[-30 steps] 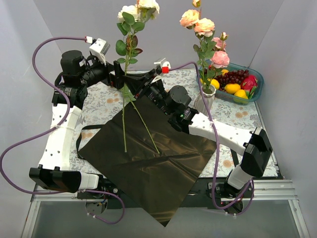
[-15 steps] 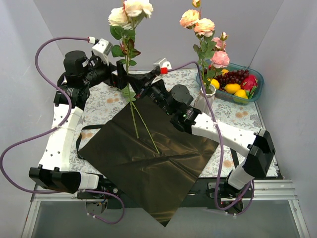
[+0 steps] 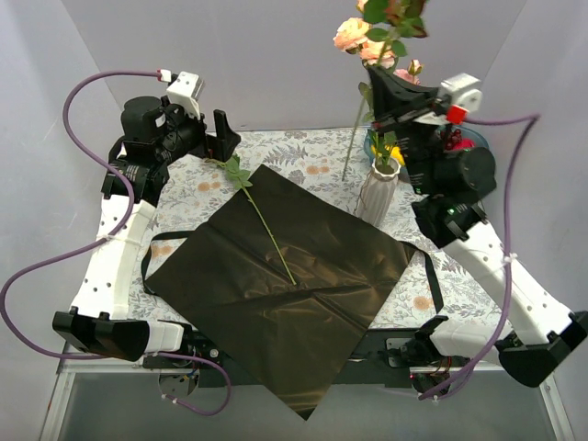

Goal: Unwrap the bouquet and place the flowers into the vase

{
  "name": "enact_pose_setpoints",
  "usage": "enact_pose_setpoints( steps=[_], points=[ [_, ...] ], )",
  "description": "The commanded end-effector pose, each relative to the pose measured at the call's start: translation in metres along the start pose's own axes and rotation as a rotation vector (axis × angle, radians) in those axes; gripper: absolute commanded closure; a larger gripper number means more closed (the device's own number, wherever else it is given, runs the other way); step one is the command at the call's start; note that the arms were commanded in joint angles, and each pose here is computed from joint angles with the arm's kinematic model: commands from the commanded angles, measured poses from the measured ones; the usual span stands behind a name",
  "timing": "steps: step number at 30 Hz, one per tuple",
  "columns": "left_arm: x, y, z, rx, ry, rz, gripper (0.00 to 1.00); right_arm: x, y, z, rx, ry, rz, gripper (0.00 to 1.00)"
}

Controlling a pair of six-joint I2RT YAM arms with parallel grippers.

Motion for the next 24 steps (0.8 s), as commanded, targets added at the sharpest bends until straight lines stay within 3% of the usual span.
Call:
enact_pose_setpoints(
  steps=[1, 10, 24],
  points=[
    [0.004, 0.002, 0.007, 0.004, 0.014, -0.051, 0.02, 0.019, -0.022, -0.037, 0.165, -0.172, 0.062, 0.99],
    [0.001, -0.004, 0.012, -0.002, 0.025, 0.047, 0.02, 0.019, -0.051, -0.052, 0.312, -0.198, 0.127, 0.99],
    [0.001, -0.006, 0.012, -0.017, 0.028, 0.094, 0.02, 0.029, -0.091, -0.011, 0.337, -0.119, 0.208, 0.99]
  ],
)
Point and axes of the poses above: each gripper's point midway between its finger pads, its own x axis back along the fingers, its own y axis along the line the jaws close on, z = x × y, the point moved 10 cm from there along x, back along the fingers, and after that the axes turned 11 degrees about -x, right-handed, at the moved point
